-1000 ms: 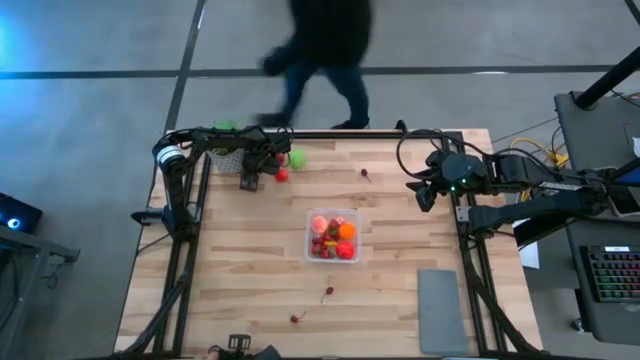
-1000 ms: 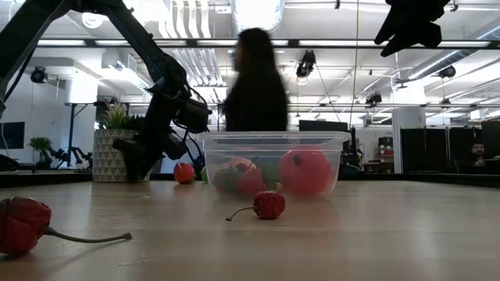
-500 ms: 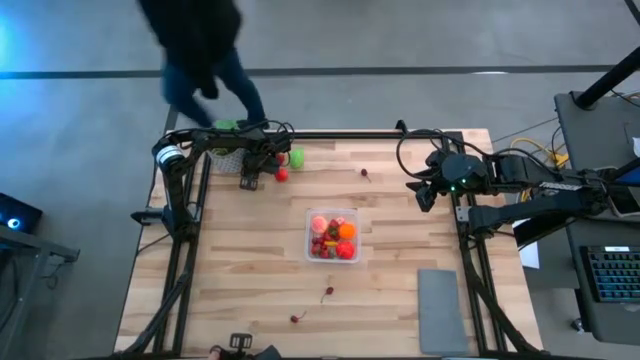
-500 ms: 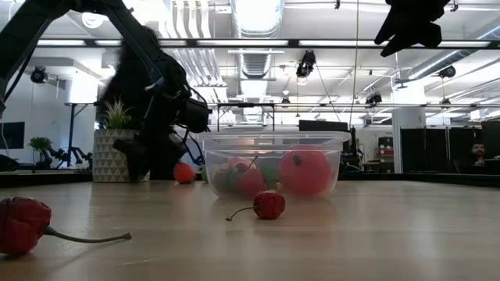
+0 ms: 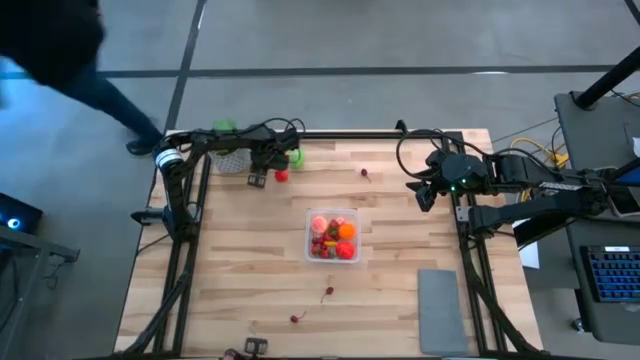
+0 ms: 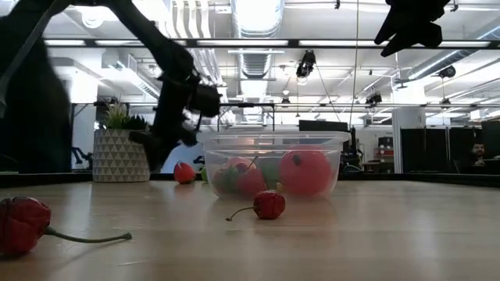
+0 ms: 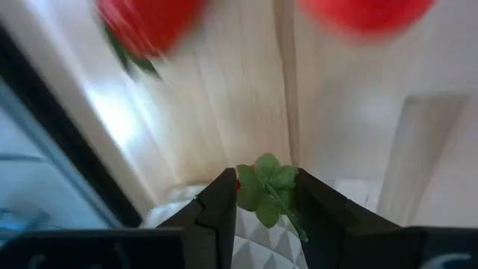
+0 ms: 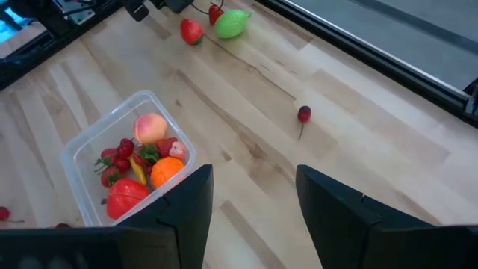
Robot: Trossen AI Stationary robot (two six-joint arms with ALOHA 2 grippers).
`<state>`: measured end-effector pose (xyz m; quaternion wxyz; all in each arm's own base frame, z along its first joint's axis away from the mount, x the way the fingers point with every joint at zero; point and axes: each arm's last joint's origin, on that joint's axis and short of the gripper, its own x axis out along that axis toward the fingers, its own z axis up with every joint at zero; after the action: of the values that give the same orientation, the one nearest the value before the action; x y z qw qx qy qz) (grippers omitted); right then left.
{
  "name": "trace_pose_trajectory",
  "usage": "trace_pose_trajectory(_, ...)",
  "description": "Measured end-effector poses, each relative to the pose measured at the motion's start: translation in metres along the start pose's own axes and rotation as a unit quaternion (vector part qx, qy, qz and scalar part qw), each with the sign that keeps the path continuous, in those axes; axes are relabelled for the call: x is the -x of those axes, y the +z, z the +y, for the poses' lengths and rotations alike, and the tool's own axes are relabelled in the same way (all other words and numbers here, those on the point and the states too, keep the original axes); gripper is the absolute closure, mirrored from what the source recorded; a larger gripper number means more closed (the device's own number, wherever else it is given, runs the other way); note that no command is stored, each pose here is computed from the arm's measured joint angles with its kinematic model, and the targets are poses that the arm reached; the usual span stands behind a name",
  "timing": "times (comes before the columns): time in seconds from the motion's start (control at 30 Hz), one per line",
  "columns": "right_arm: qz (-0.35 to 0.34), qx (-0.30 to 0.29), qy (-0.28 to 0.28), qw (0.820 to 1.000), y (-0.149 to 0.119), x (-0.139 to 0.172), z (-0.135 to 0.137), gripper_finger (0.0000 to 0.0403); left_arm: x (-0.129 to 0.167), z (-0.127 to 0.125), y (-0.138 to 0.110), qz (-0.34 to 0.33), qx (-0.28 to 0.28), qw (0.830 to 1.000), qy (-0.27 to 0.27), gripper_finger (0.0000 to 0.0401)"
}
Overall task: Pick and placing Produce into tupperware
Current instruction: Put the red strawberry into the transparent container
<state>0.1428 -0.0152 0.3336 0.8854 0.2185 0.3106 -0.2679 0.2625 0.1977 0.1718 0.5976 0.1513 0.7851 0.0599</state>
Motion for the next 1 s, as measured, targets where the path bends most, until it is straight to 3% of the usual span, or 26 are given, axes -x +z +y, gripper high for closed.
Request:
trace_pose_trajectory(0.2, 0.002, -0.004, 0.003, 1.000, 0.000, 0.000, 0.000, 0.0218, 0.072, -0.027, 0.028, -0.108, -0.051, 0.992, 0.037, 0.0308)
trace_pose_trajectory(0.33, 0.010, -0.004, 0.014, 1.000, -0.001, 0.000, 0.001, 0.0218, 0.143, -0.057, 0.039, -0.253, -0.045, 0.966, 0.035, 0.0308)
trace_pose_trajectory(0.4, 0.014, -0.005, 0.019, 1.000, -0.001, 0.000, 0.001, 0.0218, 0.180, -0.070, 0.042, -0.357, -0.015, 0.934, 0.002, 0.0308)
trace_pose_trajectory(0.5, 0.025, -0.008, 0.036, 0.999, -0.002, 0.000, 0.002, 0.0218, 0.222, -0.083, 0.045, -0.503, 0.063, 0.851, -0.139, 0.0308)
trace_pose_trajectory(0.53, 0.029, -0.008, 0.041, 0.999, -0.002, 0.000, 0.002, 0.0218, 0.230, -0.085, 0.046, -0.528, 0.090, 0.821, -0.198, 0.0308)
trace_pose_trajectory(0.6, 0.034, -0.006, 0.049, 0.998, -0.002, 0.000, 0.003, 0.0218, 0.237, -0.090, 0.050, -0.534, 0.147, 0.784, -0.281, 0.0308)
trace_pose_trajectory(0.67, 0.035, -0.004, 0.051, 0.998, -0.002, 0.000, 0.003, 0.0218, 0.232, -0.097, 0.053, -0.511, 0.190, 0.781, -0.305, 0.0307)
trace_pose_trajectory(0.83, 0.039, -0.004, 0.057, 0.998, -0.002, 0.000, 0.003, 0.0218, 0.203, -0.118, 0.070, -0.460, 0.248, 0.809, -0.270, 0.0302)
trace_pose_trajectory(0.93, 0.040, -0.004, 0.058, 0.997, -0.002, 0.000, 0.003, 0.0218, 0.194, -0.125, 0.082, -0.469, 0.284, 0.795, -0.261, 0.0279)
trace_pose_trajectory(1.0, 0.041, -0.009, 0.058, 0.997, -0.002, 0.000, 0.003, 0.0218, 0.185, -0.132, 0.083, -0.449, 0.290, 0.803, -0.263, 0.0254)
